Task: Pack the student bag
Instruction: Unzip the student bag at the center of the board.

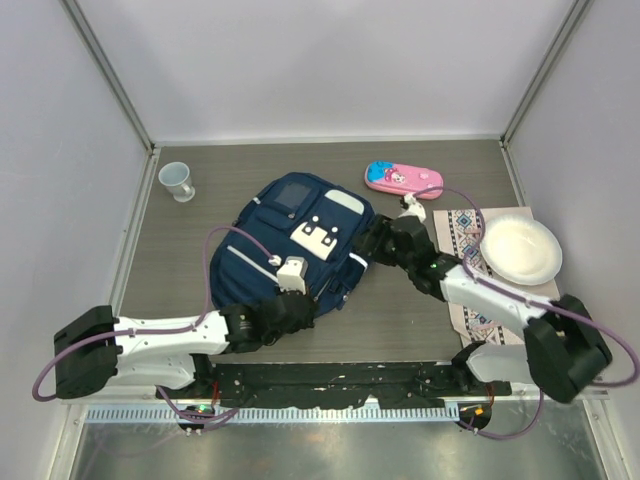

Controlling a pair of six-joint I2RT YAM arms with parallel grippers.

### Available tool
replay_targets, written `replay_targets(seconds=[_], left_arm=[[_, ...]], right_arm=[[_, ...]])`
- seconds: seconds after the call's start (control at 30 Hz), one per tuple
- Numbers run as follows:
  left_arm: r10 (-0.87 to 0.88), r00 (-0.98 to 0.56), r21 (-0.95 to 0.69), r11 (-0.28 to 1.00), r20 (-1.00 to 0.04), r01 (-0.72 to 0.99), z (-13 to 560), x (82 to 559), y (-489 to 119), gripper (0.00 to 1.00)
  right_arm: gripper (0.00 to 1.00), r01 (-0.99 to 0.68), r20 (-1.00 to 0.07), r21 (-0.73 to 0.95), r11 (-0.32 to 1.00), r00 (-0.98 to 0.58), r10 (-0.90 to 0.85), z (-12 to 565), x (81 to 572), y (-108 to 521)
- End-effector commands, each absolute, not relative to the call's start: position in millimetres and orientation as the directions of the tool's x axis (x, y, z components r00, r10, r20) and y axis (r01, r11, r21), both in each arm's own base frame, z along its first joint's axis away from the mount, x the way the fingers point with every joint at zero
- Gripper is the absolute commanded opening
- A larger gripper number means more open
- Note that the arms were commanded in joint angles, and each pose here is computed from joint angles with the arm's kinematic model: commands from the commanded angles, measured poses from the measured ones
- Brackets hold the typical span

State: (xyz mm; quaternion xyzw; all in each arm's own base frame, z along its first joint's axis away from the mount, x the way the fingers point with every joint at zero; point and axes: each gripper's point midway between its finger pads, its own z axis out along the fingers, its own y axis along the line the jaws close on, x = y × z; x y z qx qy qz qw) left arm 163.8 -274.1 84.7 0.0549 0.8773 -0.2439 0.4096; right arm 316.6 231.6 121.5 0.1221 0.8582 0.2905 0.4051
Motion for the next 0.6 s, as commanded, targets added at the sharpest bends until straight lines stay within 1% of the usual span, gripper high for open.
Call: replay_targets(seconds=[0.0,0.03,0.07,0.23,0.37,0.47,0.57], left_arm=[[-0.192,-0.619,-0.448,0.846,-0.762,0.289,114.0,172.3,-287.9,0.00],[-0.192,-0.615,-0.447,0.846,-0.765,0.291,116.2,173.1,-288.2,0.00],[-0.205,-0.605,-0.461,0.833,-0.769,0.304,122.8,174.4,-292.7,0.00],[-0.191,-0.593,-0.463,0.815,-0.782,0.348,134.7,174.4,-300.7,0.00],[-0.175,-0.583,-0.465,0.793,-0.793,0.394,143.6,172.5,-308.2,0.00],[-0.161,-0.587,-0.468,0.778,-0.794,0.419,145.3,169.7,-313.1,0.00],[-0.148,-0.594,-0.466,0.775,-0.791,0.428,143.6,167.7,-314.9,0.00]], right_arm=[[0.66,-0.013,-0.637,0.620,0.785,-0.592,0.493,138.9,291.3,205.0],[0.66,-0.006,-0.621,0.622,0.783,-0.613,0.489,130.8,281.4,202.2],[0.66,-0.025,-0.610,0.651,0.758,-0.612,0.503,138.8,275.0,203.9],[0.66,-0.080,-0.477,0.793,0.603,-0.697,0.535,138.3,246.2,236.4],[0.65,-0.104,-0.468,0.805,0.584,-0.716,0.518,135.5,240.0,256.7],[0.61,-0.133,-0.447,0.830,0.542,-0.740,0.502,136.0,237.9,276.6],[0.60,-0.149,-0.449,0.834,0.532,-0.744,0.495,136.4,238.4,287.7]])
